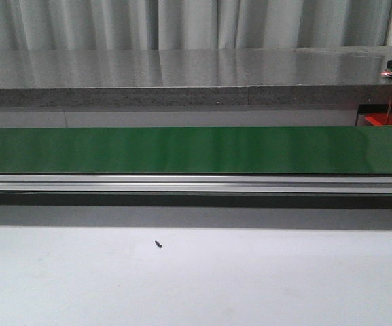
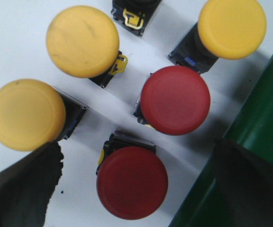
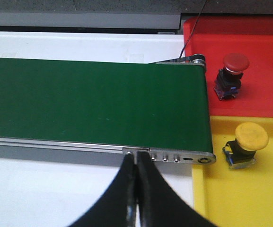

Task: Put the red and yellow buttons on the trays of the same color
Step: 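Move the left gripper down toward the next red button, then grasp a red-capped button with the left gripper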

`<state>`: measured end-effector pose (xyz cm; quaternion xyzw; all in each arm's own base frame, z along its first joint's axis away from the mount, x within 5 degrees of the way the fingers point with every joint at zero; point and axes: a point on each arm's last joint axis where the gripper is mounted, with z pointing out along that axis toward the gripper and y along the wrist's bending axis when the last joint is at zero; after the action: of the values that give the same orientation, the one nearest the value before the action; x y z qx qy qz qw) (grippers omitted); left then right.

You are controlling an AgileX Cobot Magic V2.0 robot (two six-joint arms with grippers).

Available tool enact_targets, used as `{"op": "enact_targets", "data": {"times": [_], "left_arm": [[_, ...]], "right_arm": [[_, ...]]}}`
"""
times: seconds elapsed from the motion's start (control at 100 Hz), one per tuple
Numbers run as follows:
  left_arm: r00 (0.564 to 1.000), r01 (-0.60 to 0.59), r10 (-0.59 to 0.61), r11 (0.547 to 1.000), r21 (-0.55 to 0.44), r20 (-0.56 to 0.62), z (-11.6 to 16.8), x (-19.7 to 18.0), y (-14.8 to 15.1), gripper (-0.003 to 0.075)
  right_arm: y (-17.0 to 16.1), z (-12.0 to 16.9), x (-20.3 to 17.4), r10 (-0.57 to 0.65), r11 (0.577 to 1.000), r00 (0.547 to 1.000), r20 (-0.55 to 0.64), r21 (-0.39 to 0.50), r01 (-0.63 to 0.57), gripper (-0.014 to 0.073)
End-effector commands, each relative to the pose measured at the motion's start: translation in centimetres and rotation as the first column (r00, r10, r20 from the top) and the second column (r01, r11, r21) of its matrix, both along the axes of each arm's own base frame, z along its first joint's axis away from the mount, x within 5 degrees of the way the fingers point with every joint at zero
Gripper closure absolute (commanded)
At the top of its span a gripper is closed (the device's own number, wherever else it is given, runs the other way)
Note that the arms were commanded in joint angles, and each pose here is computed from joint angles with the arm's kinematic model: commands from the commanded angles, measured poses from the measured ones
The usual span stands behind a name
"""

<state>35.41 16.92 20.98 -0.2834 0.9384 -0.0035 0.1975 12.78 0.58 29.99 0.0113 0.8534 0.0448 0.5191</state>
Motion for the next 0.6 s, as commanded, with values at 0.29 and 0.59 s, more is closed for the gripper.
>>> {"op": "enact_targets", "data": {"times": [0.29,0.59], "left_arm": [[0.998,-0.029,0.027,0.999,0.029,0.057,1.2,0.6,0.5,0.0103],[0.998,-0.03,0.028,0.999,0.031,0.06,1.2,0.6,0.5,0.0318]], "right_arm": [[-0.1,1.4,0.2,-0.008,1.0,0.995,0.096,-0.009,0.008,0.0718],[-0.1,1.4,0.2,-0.008,1.0,0.995,0.096,-0.009,0.008,0.0718]]}}
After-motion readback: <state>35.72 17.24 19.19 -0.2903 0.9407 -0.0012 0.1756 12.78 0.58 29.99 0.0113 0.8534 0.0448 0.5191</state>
